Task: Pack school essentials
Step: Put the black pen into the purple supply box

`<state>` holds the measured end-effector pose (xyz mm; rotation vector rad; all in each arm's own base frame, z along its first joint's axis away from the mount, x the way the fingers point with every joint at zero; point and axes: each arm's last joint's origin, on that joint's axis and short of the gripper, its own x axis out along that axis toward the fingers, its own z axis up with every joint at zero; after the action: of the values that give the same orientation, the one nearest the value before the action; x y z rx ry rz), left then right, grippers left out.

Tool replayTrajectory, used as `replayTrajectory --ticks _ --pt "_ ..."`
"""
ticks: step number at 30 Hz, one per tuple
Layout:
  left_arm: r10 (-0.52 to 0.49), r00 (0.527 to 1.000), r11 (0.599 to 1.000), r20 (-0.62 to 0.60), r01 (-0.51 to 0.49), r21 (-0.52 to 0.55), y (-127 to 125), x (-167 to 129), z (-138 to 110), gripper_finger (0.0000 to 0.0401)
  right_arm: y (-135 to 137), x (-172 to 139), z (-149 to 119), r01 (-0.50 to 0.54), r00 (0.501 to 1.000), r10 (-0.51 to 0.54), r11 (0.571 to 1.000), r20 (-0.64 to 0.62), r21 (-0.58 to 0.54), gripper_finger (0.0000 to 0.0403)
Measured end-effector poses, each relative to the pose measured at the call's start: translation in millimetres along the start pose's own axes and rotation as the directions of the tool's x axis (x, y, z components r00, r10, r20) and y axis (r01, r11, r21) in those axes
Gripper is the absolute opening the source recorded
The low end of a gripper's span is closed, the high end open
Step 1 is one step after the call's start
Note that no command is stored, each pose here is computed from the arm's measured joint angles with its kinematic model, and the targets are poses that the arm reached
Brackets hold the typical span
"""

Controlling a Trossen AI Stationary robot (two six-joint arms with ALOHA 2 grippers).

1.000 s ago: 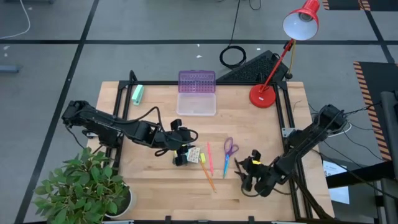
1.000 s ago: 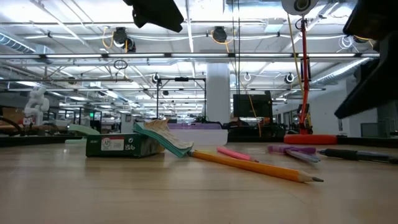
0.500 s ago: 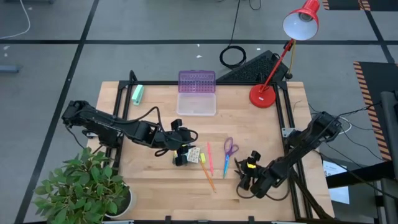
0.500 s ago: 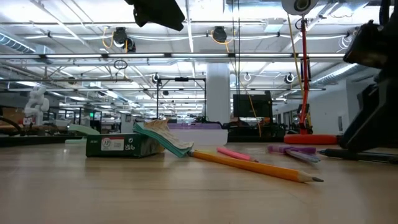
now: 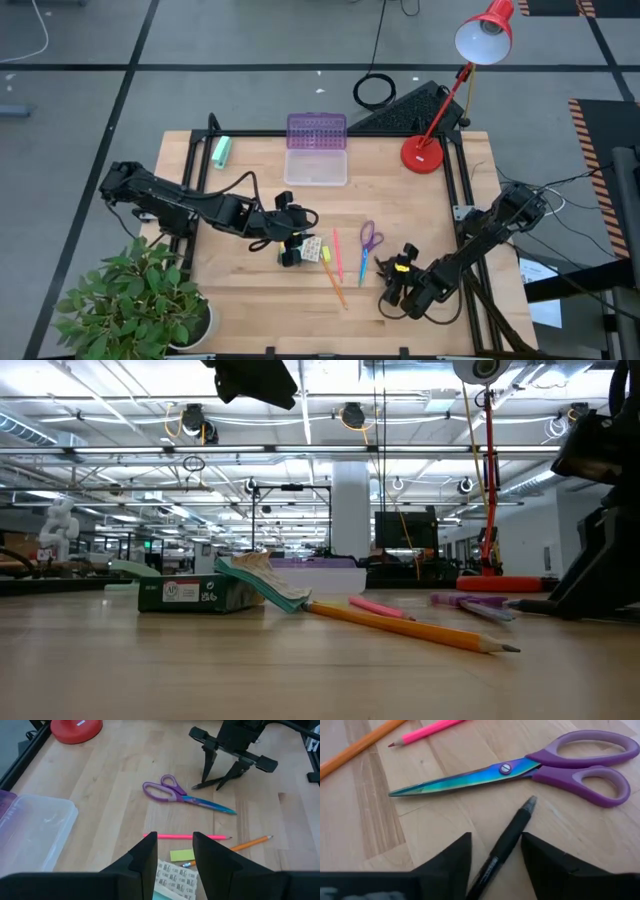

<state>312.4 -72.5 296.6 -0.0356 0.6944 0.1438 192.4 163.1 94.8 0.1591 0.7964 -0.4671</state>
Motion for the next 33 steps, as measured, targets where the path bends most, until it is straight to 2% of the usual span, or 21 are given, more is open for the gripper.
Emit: replayTrajectory --ticks 7,10,14,17,21,26,33 --pt "-0.001 1.0 1.0 0.001 0.001 0.001 0 0 0 0.0129 -3 1 -1 0.018 0.999 -0.019 1.0 -0.035 -0.011 0.0048" --pt "-0.001 1.0 1.0 0.001 0.001 0.008 0 0 0 0.0129 -4 1 -1 0.015 0.999 -0.017 0.999 -0.048 -0.031 0.0024" --pt "-0.001 1.0 1.0 0.001 0.001 0.01 0 0 0 0.0129 -4 1 -1 0.011 0.998 -0.014 0.999 -0.06 -0.05 0.0025" --pt "-0.001 1.0 1.0 0.002 0.001 0.015 0 0 0 0.0129 -4 0 0 -0.001 0.997 -0.003 0.998 -0.073 -0.057 0.0041" --pt "-0.004 1.0 1.0 0.013 0.003 0.021 0 0 1 0.0129 -7 -8 6 -0.039 0.995 0.029 0.992 -0.09 -0.121 0.0042" --pt "-0.01 0.999 1.0 0.04 0.009 0.029 -1 0 4 0.0129 -13 -20 21 -0.097 0.991 0.081 0.985 -0.111 -0.142 0.0027" --pt "-0.029 0.992 0.998 0.127 0.022 0.054 -3 -1 13 0.0129 -27 -35 40 -0.136 0.987 0.111 0.964 -0.117 -0.227 0.0034"
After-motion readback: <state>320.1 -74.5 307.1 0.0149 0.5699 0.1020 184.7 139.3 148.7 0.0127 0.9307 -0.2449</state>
